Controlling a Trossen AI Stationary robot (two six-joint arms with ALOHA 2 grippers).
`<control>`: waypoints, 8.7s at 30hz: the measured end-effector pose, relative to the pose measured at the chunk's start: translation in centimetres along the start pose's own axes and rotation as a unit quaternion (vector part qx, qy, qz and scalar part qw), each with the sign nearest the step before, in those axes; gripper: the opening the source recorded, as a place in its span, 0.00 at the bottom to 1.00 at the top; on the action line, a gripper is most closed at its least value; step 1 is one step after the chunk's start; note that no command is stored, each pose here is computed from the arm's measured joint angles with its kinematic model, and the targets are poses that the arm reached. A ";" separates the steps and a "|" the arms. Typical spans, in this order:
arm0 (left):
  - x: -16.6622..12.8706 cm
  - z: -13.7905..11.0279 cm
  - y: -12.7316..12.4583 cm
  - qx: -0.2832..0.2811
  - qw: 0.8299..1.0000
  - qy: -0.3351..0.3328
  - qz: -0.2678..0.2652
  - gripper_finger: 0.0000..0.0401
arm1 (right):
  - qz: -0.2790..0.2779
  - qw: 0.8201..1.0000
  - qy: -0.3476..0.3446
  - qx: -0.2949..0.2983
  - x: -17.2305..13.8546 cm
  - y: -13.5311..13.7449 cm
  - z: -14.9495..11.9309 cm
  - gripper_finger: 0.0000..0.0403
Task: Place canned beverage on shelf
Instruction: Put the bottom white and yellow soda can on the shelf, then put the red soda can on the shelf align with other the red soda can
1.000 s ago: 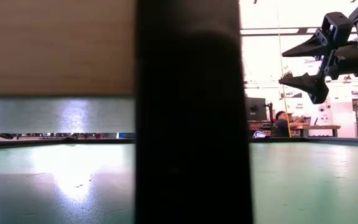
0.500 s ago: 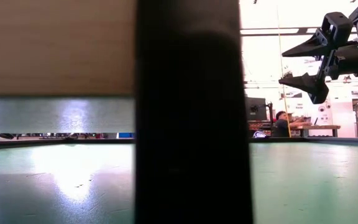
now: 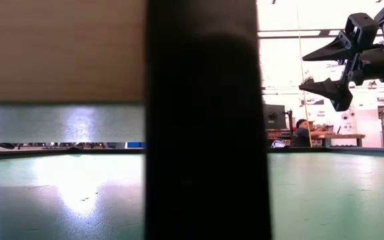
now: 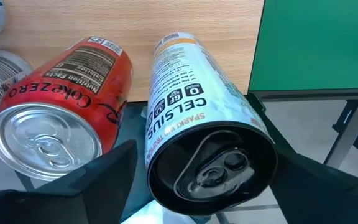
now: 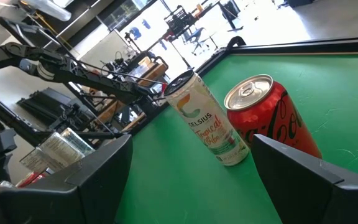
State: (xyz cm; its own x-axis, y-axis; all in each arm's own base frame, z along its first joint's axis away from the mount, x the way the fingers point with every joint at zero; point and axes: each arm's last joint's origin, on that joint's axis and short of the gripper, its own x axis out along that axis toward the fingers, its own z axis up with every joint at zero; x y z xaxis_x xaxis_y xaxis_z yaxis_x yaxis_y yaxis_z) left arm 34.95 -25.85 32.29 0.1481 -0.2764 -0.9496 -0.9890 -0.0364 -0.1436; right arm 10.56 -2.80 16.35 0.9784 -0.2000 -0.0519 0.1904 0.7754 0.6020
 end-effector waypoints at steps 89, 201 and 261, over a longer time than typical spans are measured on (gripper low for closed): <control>-5.2 36.1 -13.8 0.543 0.728 -0.384 -0.170 0.87 | 0.000 1.000 0.000 0.000 0.0 0.0 0.0 0.79; -10.1 36.7 -6.7 0.343 0.910 -0.220 0.079 0.69 | 0.000 1.000 0.000 0.000 0.0 0.0 0.0 0.79; -2.6 3.6 9.2 0.266 0.928 -0.261 0.026 0.70 | 0.000 1.000 0.000 0.000 0.0 0.0 0.0 0.79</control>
State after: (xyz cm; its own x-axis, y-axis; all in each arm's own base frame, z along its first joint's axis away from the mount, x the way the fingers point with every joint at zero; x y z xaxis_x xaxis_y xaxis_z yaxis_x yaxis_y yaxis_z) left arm 25.51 -21.98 32.43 0.2193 0.2432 -0.9449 -0.8732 0.4809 -0.0788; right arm 10.56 -2.79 16.36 0.9785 -0.1999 -0.0515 0.1902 0.7755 0.6021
